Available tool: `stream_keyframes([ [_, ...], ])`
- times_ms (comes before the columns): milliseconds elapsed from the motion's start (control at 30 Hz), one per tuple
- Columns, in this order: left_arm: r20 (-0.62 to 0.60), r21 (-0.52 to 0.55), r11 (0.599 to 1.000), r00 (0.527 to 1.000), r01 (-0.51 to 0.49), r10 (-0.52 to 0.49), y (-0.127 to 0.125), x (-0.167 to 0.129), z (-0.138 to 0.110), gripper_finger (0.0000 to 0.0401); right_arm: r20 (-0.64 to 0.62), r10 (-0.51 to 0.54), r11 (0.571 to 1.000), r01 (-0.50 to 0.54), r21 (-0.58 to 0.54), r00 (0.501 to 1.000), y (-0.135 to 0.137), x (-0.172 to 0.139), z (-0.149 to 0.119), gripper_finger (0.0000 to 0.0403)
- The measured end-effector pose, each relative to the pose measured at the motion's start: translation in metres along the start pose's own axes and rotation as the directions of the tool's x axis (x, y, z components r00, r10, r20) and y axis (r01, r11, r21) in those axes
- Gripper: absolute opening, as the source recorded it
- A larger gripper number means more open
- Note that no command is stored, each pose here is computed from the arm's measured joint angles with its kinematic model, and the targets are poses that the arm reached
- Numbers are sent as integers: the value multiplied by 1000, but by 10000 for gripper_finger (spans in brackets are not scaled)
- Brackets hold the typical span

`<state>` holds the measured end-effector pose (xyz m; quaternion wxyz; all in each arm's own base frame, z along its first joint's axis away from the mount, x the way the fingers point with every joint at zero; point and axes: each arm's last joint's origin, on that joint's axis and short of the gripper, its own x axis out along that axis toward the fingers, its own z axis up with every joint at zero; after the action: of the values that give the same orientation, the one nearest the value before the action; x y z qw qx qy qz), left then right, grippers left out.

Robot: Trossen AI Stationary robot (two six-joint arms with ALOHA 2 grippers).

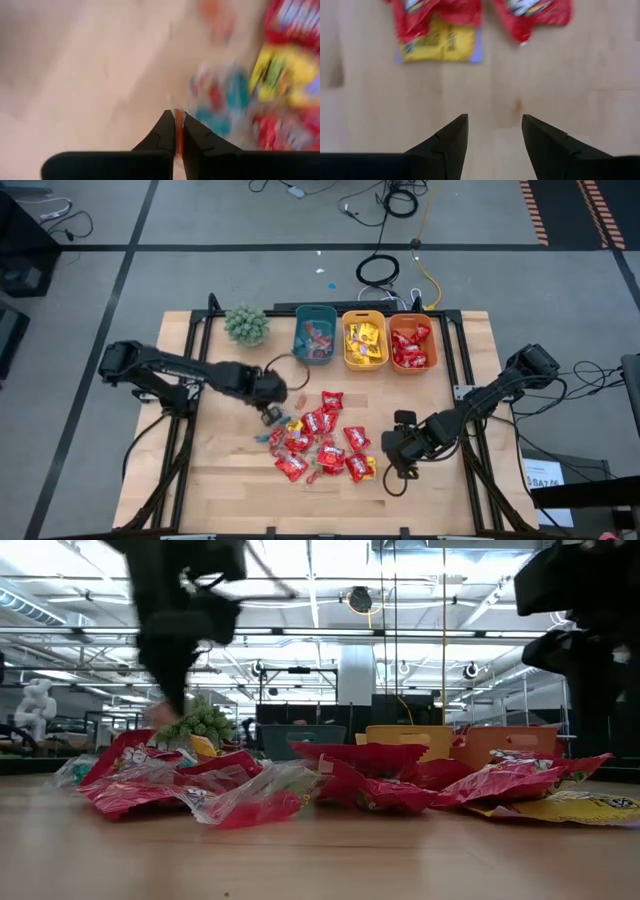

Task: Sort candy
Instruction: Put the orange gummy into the blue bin, then put the blue gummy into the blue bin

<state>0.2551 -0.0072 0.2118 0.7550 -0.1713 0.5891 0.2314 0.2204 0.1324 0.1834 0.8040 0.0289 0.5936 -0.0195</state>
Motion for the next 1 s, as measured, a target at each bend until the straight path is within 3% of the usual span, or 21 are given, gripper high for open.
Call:
stream_keyframes([
  [133, 151, 28, 999, 988, -26, 22, 20, -23, 42, 14, 21, -29, 998, 28, 64, 999, -1, 0, 1, 177],
  [300, 347, 81, 997, 938, -18, -11, 67, -41, 103, 13, 21, -31, 989, 27, 148, 999, -1, 0, 1, 177],
  [433, 367, 92, 996, 930, -4, -30, 103, -33, 148, 13, 20, -40, 965, 34, 260, 999, -8, 1, 5, 177],
  [567, 388, 66, 998, 921, 10, -35, 123, -18, 185, 27, 19, -52, 932, 42, 361, 998, -15, 2, 9, 177],
  [767, 365, 141, 990, 931, -19, -34, 137, 4, 221, 102, 18, -60, 876, 44, 480, 998, -21, 3, 13, 177],
  [1000, 381, 231, 972, 923, -48, -45, 138, 4, 235, 170, 30, -82, 830, 51, 555, 996, -23, 3, 13, 177],
])
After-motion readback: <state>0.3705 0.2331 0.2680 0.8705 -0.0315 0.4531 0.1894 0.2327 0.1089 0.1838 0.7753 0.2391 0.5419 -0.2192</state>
